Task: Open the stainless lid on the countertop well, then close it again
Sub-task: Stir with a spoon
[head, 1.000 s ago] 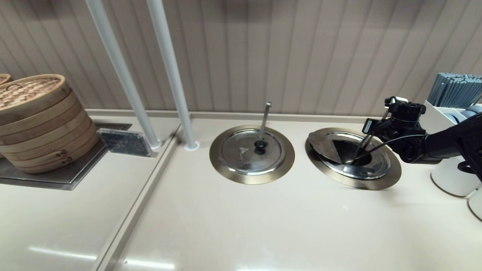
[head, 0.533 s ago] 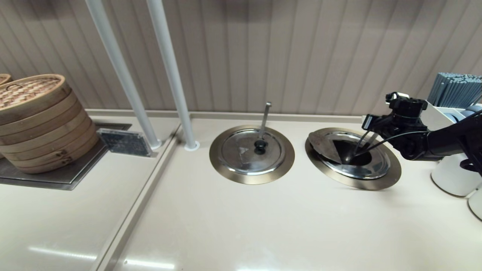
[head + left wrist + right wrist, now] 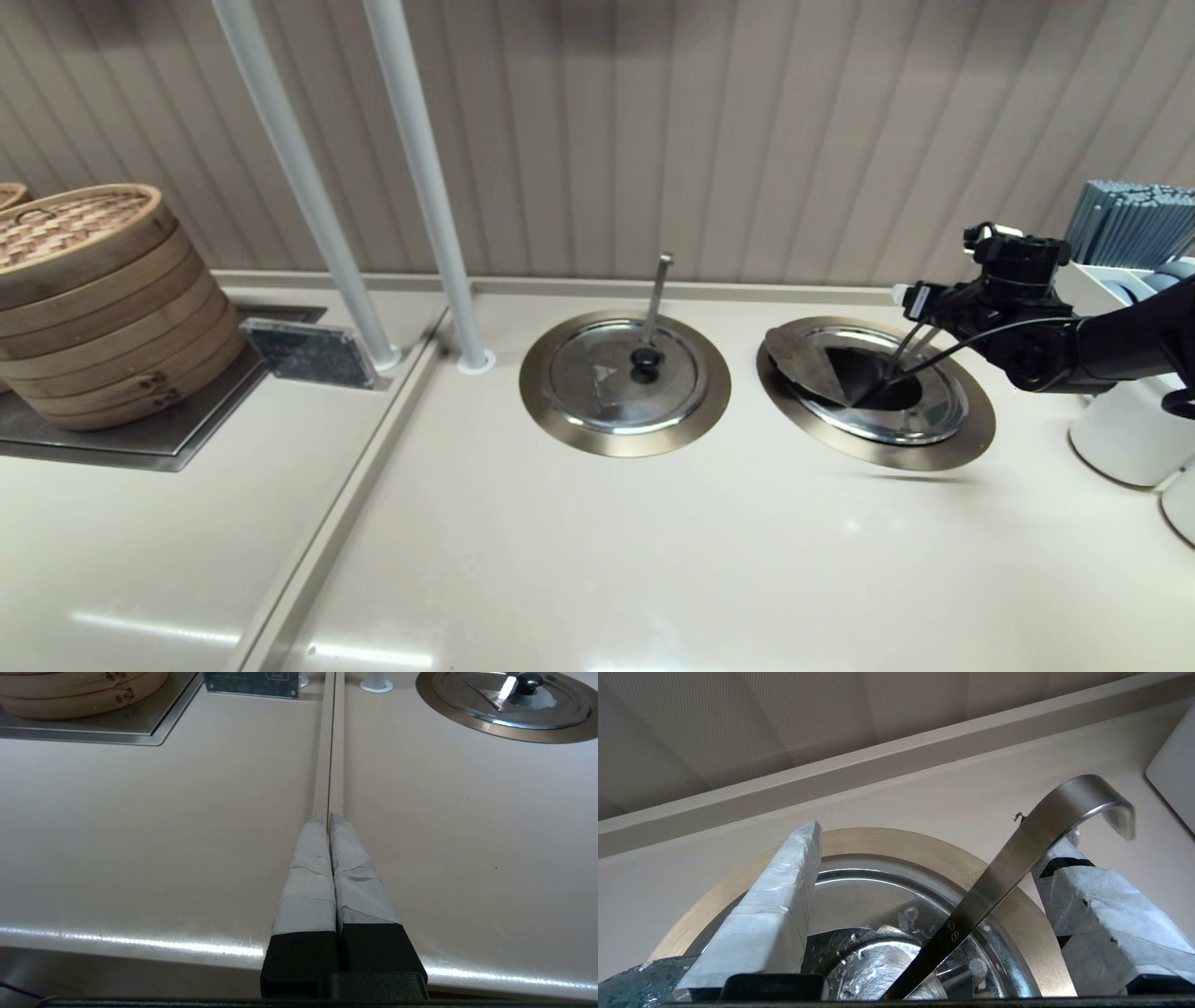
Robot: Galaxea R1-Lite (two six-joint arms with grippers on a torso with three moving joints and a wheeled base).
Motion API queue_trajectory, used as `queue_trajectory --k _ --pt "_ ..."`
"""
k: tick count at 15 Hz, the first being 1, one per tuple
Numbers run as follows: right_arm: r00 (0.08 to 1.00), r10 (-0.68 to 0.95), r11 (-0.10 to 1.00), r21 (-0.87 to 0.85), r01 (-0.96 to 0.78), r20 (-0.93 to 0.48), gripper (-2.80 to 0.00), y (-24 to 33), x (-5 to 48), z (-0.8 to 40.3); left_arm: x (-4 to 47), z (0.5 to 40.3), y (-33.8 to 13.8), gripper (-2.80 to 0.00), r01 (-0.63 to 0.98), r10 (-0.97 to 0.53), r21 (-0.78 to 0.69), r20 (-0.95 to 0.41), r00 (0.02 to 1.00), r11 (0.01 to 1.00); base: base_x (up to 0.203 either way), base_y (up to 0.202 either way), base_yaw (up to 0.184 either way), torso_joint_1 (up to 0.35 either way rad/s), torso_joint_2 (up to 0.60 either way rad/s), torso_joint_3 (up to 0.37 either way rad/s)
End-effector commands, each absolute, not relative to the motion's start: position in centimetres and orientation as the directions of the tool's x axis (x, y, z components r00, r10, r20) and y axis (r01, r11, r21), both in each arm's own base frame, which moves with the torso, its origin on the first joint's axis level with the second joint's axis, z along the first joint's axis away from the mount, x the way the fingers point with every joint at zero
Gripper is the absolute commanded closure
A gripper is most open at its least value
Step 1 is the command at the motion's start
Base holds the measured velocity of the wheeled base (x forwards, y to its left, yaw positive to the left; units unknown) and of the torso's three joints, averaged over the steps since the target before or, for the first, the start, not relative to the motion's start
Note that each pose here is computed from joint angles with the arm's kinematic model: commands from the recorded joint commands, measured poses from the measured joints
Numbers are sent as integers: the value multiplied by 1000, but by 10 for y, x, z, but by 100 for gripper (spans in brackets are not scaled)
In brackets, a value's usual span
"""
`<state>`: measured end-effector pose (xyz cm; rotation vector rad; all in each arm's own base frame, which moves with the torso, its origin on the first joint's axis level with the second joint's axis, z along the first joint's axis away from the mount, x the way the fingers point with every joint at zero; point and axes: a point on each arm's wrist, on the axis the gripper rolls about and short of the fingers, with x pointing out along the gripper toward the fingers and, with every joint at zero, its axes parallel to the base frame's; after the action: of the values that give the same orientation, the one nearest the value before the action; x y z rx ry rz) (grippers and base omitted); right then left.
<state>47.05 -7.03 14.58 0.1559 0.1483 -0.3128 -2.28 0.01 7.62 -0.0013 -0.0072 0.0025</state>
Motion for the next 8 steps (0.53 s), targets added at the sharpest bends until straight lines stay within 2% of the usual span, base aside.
queue_trajectory --k 1,8 --pt "944 -293 940 134 313 -152 -280 -69 468 153 -23 76 0 0 -3 3 -2 8 1000 1000 0 0 0 0 0 0" --pt "951 -281 938 171 301 -132 -280 -63 482 147 -23 76 0 0 -3 3 -2 8 1000 1000 0 0 0 0 0 0"
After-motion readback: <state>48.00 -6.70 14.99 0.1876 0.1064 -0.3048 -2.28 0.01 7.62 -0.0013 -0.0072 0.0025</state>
